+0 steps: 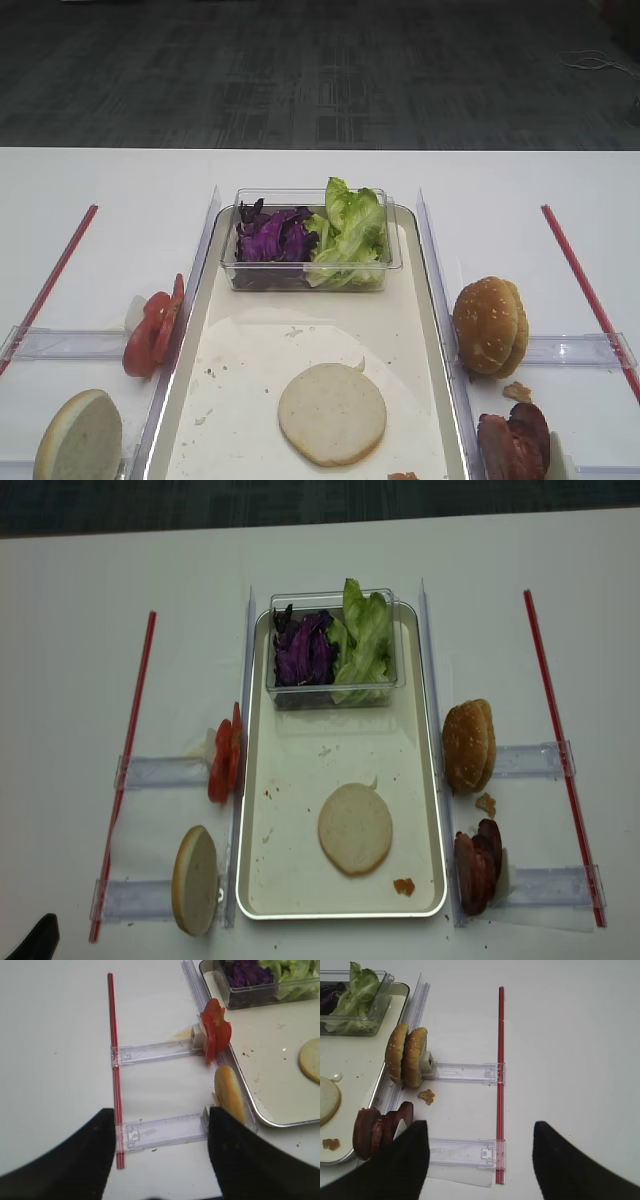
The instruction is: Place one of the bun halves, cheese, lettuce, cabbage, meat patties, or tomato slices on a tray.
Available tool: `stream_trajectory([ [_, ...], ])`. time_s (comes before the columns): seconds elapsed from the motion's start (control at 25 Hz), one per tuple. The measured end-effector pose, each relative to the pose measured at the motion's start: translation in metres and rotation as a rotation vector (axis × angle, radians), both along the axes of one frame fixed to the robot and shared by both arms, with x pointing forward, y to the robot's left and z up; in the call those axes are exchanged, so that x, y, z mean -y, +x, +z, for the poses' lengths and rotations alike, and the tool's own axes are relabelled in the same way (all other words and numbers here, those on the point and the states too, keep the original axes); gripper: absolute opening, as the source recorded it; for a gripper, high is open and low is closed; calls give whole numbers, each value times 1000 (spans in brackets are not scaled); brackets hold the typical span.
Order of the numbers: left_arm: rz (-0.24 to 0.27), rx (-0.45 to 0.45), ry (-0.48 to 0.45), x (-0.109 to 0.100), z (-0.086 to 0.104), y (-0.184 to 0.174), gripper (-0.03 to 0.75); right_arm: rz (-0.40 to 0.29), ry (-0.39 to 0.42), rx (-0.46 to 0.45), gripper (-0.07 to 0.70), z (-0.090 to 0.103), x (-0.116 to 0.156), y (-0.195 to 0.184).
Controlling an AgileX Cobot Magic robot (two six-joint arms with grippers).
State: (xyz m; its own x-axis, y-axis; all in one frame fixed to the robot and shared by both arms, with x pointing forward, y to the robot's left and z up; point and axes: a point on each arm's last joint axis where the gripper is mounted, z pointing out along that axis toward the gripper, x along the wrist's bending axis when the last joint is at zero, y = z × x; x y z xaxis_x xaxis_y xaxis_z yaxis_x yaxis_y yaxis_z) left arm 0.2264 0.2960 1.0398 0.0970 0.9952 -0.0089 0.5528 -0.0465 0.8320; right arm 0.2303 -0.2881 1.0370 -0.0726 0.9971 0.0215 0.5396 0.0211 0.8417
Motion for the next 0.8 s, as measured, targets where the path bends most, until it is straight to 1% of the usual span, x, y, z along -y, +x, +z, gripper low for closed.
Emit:
stream_trajectory([
  [0.8,1,0,-1,0,0,0,391,-1,1,0,470,0,0,0],
])
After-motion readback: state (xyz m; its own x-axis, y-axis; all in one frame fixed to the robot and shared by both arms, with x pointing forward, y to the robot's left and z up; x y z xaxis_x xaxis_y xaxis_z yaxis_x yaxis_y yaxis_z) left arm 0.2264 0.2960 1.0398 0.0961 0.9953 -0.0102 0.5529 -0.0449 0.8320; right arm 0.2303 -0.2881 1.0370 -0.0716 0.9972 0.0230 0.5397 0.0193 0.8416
